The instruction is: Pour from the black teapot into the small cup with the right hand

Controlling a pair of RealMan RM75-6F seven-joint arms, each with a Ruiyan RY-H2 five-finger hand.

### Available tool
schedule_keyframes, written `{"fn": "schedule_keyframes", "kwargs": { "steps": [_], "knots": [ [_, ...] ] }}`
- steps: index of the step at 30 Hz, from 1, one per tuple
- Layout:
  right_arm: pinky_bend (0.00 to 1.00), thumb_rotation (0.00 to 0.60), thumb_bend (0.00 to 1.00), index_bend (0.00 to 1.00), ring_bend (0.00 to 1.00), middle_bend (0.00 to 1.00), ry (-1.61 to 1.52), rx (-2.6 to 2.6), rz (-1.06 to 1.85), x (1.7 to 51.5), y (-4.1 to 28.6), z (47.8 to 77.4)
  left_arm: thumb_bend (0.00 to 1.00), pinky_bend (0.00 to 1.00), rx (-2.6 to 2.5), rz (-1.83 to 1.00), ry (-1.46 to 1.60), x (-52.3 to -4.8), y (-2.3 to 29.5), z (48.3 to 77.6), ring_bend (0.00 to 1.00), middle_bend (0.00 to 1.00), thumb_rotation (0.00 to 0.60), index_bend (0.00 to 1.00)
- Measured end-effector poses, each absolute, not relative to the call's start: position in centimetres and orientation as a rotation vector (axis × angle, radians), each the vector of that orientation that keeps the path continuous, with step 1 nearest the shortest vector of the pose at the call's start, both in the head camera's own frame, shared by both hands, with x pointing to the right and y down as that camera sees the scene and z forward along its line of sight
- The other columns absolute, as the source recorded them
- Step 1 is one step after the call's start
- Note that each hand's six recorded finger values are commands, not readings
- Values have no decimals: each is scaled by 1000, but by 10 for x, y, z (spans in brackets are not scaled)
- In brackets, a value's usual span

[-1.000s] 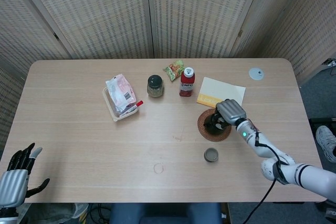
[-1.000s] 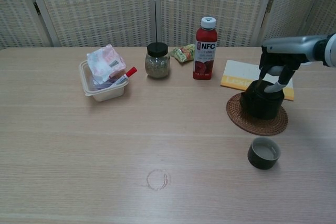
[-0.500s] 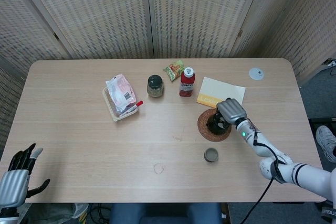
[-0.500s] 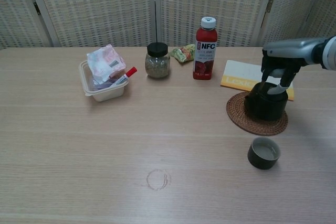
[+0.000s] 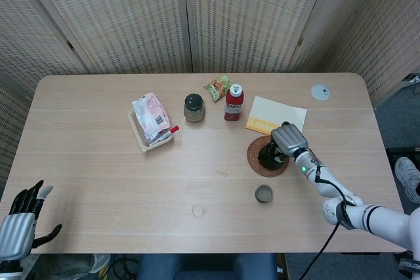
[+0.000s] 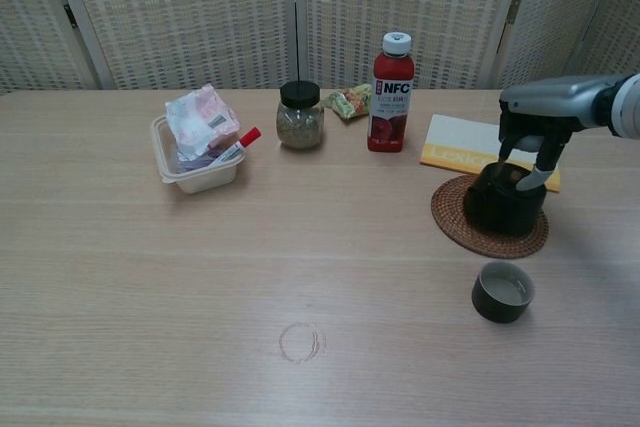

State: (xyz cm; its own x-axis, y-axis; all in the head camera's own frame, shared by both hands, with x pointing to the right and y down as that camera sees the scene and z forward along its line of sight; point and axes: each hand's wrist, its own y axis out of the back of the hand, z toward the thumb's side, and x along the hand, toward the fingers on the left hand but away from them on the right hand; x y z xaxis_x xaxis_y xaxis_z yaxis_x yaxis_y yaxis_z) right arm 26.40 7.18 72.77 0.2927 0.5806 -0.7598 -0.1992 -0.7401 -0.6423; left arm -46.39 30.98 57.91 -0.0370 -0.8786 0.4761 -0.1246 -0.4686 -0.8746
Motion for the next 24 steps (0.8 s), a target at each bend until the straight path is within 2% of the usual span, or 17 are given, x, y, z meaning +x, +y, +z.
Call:
{"fn": "schedule_keyframes", "kwargs": {
  "steps": [7, 16, 24],
  "knots": [
    [176, 600, 28, 924, 793, 901, -318, -1860, 1504, 263, 72, 728, 205, 37, -1625, -1566, 1071, -465, 310, 579, 71, 0, 600, 104],
    [152, 600, 26, 820, 735, 820, -279, -1817, 1509, 260, 75, 728, 205, 34, -1624, -1569, 1077, -467, 312, 579, 71, 0, 600, 104],
    [147, 600, 21, 682, 619, 681, -264, -1798, 1516, 256, 80, 726, 205, 32, -1625, -1569, 1081, -468, 313, 579, 71, 0, 600, 104]
  ]
}}
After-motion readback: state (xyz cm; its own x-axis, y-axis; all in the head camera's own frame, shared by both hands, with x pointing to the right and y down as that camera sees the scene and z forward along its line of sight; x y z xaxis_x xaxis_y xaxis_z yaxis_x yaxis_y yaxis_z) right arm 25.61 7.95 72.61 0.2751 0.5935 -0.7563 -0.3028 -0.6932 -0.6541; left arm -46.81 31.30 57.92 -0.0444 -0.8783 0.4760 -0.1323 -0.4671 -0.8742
